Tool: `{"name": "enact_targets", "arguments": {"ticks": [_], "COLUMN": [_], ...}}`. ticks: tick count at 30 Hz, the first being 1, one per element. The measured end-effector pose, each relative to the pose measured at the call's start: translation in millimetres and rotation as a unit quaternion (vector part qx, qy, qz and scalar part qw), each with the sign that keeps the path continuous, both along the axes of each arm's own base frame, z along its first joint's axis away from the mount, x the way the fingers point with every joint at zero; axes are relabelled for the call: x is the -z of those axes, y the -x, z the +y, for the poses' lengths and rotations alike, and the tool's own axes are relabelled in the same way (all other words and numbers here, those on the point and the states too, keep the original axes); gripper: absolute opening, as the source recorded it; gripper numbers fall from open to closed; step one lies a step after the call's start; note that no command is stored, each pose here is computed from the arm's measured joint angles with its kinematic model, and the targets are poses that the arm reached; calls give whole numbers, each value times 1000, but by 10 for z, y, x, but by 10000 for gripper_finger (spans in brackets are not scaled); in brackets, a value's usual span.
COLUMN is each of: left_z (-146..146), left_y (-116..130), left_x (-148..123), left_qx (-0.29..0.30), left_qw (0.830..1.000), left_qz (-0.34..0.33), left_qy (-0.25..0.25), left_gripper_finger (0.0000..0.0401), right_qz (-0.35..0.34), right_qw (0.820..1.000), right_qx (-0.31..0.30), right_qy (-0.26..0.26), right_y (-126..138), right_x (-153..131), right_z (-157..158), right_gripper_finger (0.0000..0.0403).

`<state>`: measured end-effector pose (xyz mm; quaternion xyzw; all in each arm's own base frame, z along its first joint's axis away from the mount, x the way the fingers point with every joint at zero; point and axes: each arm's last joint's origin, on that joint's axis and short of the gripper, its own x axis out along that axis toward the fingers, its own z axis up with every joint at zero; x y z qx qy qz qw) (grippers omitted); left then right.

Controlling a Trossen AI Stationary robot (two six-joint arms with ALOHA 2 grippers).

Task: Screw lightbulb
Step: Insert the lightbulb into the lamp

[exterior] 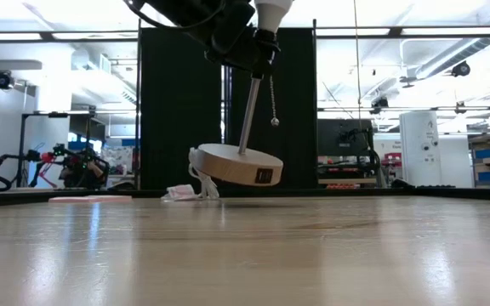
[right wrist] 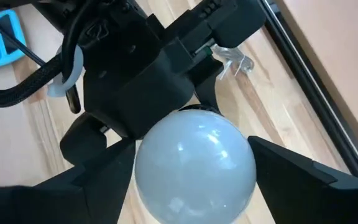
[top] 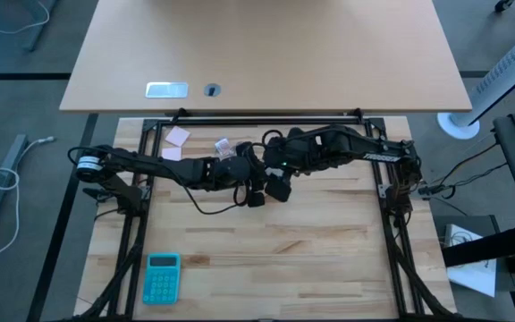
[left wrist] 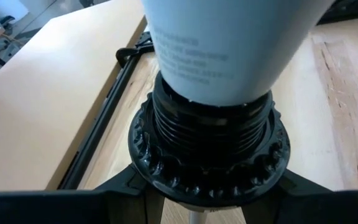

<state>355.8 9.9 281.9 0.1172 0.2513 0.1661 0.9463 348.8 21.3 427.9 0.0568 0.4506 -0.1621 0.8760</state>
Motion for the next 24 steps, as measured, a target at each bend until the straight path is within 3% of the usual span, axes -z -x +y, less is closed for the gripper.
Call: {"name": "enact_targets", "arguments": {"ticks": [6,10,17,24], "left_z": [3,7,7,5], "left_y": [1,6,10,10], "left_x": [-15,-8,-1,0], "left_qx": [-1,-2,-2,1], "left_qw": [1000,1000,1000,1000], "left_qz": [-2,3,7,9], "left_qy": [0,0,0,-4], "left_gripper_finger": [145,145,145,145], "right_qz": [9,16,68,118], "right_qw": [995,983,939,876], "right_qx": [-81,-155,-279,-390], "right_qy": [51,102,189,259], "right_y": [29,54,103,132], "right_x": [-74,-141,-150,-131], "right_z": [8,13,7,6], "right_gripper_finger": [344,344,344,344]}}
